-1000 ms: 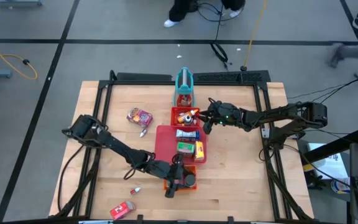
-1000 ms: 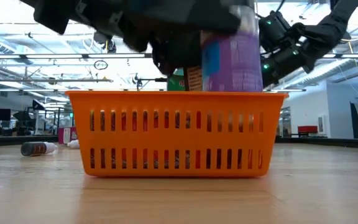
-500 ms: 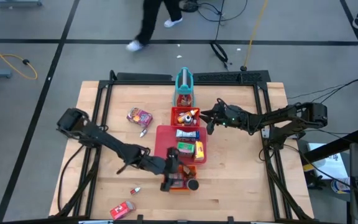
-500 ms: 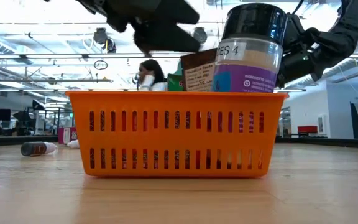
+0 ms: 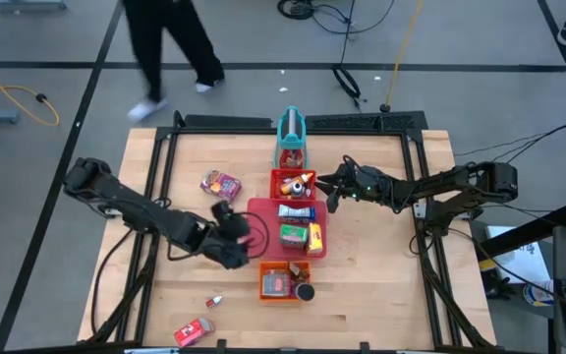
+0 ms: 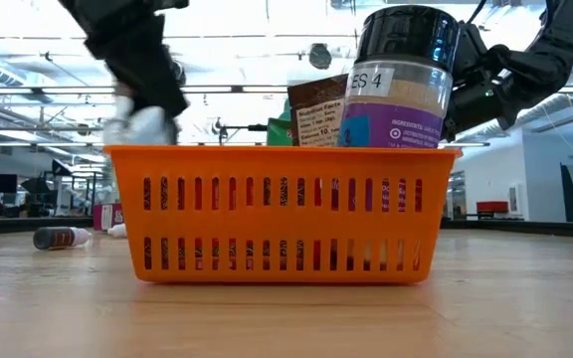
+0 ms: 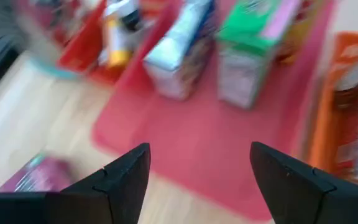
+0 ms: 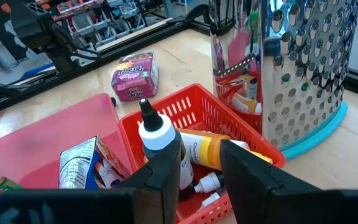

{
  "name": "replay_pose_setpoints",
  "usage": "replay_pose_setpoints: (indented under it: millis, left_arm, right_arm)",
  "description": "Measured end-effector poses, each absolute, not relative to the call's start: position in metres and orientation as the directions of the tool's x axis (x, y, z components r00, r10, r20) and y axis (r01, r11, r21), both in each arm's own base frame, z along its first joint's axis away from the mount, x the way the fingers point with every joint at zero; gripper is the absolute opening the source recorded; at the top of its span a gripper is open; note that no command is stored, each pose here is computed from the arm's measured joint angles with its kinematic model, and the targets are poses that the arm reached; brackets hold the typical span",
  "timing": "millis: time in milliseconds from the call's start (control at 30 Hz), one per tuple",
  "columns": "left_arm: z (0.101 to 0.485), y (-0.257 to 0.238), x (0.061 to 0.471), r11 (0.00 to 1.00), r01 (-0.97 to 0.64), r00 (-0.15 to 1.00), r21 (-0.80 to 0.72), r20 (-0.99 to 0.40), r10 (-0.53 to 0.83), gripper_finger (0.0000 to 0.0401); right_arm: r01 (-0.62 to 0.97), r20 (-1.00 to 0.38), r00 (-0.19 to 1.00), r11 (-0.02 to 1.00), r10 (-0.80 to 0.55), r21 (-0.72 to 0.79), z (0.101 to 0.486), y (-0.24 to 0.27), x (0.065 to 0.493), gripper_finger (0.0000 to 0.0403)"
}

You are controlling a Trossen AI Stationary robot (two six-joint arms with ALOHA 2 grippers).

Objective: Pick & Place Kitchen Items
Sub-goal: Put the small black food coloring bottle into the red bin

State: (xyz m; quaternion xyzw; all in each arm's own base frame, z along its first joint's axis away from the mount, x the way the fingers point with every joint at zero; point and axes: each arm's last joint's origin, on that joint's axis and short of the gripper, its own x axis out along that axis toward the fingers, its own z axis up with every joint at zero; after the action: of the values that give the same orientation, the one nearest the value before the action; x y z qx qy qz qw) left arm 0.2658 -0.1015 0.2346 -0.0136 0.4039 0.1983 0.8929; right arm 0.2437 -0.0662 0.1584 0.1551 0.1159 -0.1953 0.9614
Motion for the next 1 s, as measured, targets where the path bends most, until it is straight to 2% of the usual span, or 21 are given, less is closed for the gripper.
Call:
replay_pose_setpoints:
  millis: [200,533,1000]
  left_arm:
    - [0.227,-0.092,0.246,0.837,-0.498,0.468,0.224,-0.744,0.477,0.0271]
    - [0.194,-0.072,0.218,0.767,-0.606,0.389,0.213,-0.761,0.519,0.0271]
    - [0.14,-0.042,0.189,0.708,-0.707,0.453,-0.002,-0.77,0.449,0.0271]
  right_arm:
    - [0.409,-0.277,0.899,0.876,-0.339,0.255,0.159,-0.066,0.244,0.0105]
    - [0.409,-0.274,0.9,0.875,-0.339,0.259,0.159,-0.066,0.244,0.0105]
    - [0.406,-0.262,0.903,0.876,-0.34,0.261,0.161,-0.066,0.244,0.0105]
